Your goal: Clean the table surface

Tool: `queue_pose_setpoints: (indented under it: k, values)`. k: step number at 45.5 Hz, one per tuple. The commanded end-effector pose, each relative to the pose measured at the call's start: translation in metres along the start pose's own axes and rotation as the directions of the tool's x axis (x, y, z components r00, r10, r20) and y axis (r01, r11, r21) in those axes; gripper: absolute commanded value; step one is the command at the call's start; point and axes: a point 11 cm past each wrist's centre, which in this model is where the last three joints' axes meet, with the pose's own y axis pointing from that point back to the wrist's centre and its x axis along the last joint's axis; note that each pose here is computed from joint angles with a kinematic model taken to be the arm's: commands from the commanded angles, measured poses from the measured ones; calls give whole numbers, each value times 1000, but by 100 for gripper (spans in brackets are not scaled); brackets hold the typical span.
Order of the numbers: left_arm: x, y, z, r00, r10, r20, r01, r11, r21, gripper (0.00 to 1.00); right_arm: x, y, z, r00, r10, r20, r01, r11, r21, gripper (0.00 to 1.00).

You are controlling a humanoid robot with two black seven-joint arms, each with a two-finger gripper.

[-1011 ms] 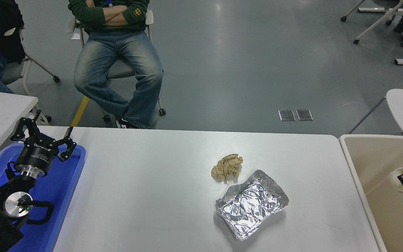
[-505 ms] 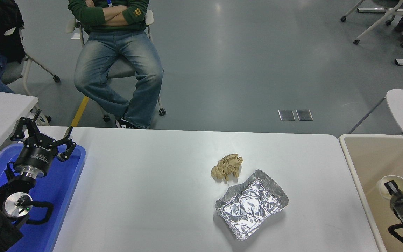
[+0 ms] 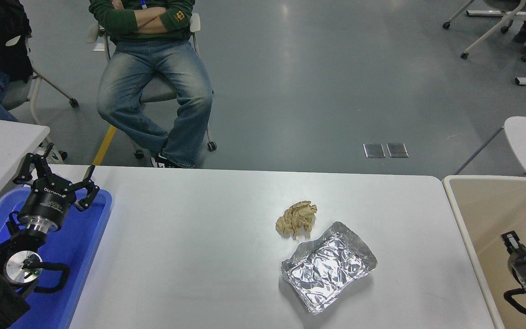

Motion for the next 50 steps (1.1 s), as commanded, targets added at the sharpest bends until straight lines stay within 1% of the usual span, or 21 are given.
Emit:
queue_pose_setpoints:
  k: [1, 5, 10, 13, 15, 19, 24, 34, 41, 48, 50]
  values:
    - [0, 0, 0, 1000, 0, 0, 0, 1000, 0, 100, 6, 0, 1, 1000, 6, 5, -6, 1000, -1, 100]
    - [0, 0, 0, 1000, 0, 0, 0, 1000, 1, 100, 10, -1, -1, 1000, 12, 8, -12, 1000, 1, 100]
    - [0, 0, 0, 1000, 0, 0, 0, 1000, 0, 100, 26, -2, 0, 1000, 25, 12, -25, 1000, 3, 100]
    - [0, 0, 0, 1000, 0, 0, 0, 1000, 0, 100, 34, -2, -2, 1000, 5, 16, -5, 1000, 10, 100]
    - [0, 0, 0, 1000, 0, 0, 0, 1000, 1, 100, 52, -2, -8, 999, 9, 40, -10, 1000, 23, 100]
    - [0, 0, -1, 1000, 0, -1, 0, 1000, 0, 100, 63, -1, -24, 995, -15, 96, 10, 999, 53, 100]
    - [0, 0, 0, 1000, 0, 0, 0, 1000, 0, 100, 80, 0, -28, 992, -19, 125, 11, 998, 66, 100]
    - [0, 0, -1, 1000, 0, -1, 0, 1000, 0, 100, 83, 6, -43, 981, -128, 144, 110, 986, 128, 100]
    - [0, 0, -1, 1000, 0, -1, 0, 1000, 0, 100, 79, 28, -72, 941, -270, 205, 217, 944, 248, 100]
    - [0, 0, -1, 1000, 0, -1, 0, 1000, 0, 100, 65, 57, -106, 892, -401, 209, 307, 877, 370, 100]
    - [0, 0, -1, 1000, 0, -1, 0, 1000, 0, 100, 57, 68, -117, 872, -447, 198, 341, 846, 408, 100]
